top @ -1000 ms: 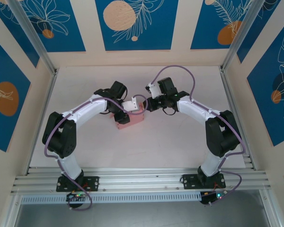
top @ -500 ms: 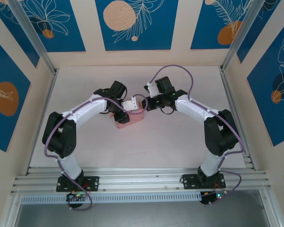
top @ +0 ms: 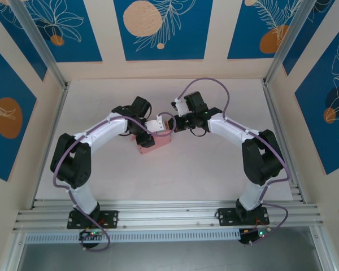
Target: Fold the paper box
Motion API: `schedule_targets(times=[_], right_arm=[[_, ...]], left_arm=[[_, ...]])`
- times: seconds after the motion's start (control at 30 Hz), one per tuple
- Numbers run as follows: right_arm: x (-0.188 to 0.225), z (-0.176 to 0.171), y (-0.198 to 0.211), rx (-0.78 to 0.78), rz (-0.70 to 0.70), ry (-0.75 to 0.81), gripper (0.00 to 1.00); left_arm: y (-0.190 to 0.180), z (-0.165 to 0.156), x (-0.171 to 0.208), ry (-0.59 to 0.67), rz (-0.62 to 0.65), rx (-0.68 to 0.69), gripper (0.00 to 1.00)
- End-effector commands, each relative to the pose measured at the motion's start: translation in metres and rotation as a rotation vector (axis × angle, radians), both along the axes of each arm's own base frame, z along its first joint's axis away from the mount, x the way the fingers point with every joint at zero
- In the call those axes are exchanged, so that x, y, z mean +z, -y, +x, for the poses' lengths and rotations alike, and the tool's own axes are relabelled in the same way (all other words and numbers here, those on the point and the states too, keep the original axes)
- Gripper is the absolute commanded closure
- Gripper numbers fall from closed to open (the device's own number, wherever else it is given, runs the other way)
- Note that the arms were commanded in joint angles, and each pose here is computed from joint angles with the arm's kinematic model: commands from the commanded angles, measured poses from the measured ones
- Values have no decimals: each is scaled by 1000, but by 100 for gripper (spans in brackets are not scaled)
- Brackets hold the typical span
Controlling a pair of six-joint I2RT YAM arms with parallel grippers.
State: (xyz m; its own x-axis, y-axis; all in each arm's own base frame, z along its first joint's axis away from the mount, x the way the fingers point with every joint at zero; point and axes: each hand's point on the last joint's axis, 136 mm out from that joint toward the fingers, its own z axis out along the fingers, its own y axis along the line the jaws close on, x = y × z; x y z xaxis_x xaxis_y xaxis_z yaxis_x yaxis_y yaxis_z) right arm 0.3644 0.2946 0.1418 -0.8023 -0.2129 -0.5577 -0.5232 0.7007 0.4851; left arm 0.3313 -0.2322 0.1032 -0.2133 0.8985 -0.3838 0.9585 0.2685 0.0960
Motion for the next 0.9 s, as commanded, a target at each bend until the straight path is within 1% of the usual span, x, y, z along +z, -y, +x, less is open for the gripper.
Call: schedule_targets(times=[0.0,0.2,0.47,0.6,0.67,0.87], right_arm=[[-24,-9,1,6,-40,-48,100],[-33,-7,13,-15,-105,-31,100],[-40,-7,18,-15,-131,-41,100],[-40,-10,13,-23,-102,-78,100],[-33,-15,4,-16,-51,-111,100],[-20,-22,-10,-39,5,-184,100]], left_arm=[[-3,-3,-7,-34,8,2,48],[-4,-2,-7,-33,17,4,49],[-5,-1,-8,-35,25,11,49],[-6,-1,-9,-37,28,16,49],[-6,-1,-10,-38,28,17,49],[-5,0,-10,-34,24,18,49]])
